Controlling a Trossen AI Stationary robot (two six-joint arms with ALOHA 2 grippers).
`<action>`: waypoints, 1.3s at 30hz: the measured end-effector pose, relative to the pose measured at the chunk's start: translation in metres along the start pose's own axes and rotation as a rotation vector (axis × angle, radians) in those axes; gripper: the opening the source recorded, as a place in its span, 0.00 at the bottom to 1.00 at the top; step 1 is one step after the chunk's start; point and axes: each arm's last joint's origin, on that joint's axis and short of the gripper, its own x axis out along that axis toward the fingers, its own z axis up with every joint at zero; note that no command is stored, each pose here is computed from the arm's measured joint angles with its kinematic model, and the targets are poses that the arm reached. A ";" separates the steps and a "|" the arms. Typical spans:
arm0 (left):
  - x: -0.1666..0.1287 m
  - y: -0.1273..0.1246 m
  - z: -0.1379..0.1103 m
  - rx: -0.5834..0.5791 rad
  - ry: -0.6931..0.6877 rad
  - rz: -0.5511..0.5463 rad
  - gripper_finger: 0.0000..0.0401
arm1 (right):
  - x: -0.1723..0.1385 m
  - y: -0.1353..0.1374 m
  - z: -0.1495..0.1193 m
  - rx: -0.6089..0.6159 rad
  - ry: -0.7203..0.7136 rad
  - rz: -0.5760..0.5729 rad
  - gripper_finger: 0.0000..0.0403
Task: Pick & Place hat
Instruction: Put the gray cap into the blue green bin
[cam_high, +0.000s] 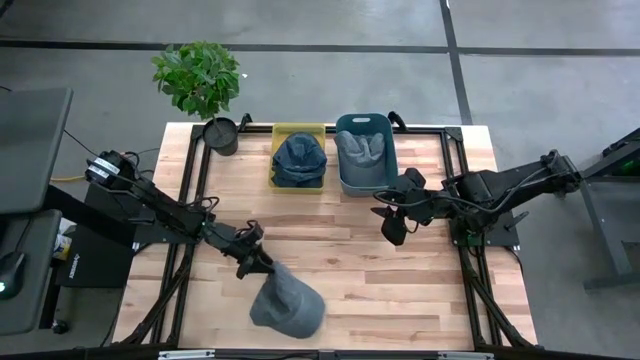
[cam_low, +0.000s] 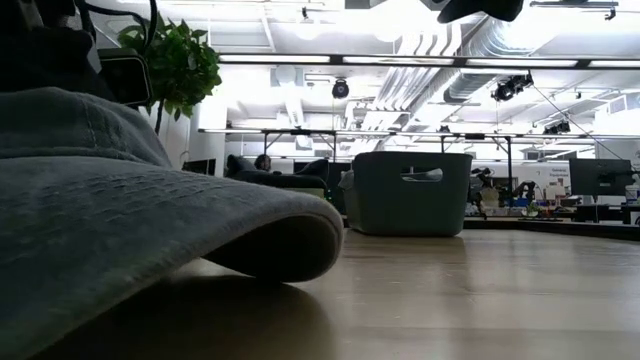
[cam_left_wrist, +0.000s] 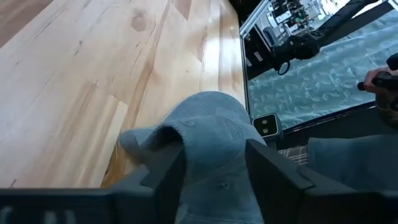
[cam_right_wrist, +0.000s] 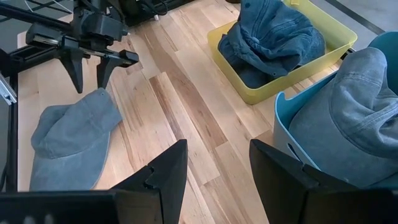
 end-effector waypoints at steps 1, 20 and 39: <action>0.000 0.000 0.000 0.000 0.002 -0.002 0.39 | 0.000 0.000 0.000 0.000 0.000 0.000 0.42; 0.000 -0.003 0.003 -0.004 -0.047 -0.020 0.01 | 0.000 0.000 0.000 0.027 0.003 0.005 0.42; 0.014 -0.022 0.067 0.062 -0.244 -0.039 0.00 | 0.036 0.030 -0.002 -0.004 0.081 0.194 0.42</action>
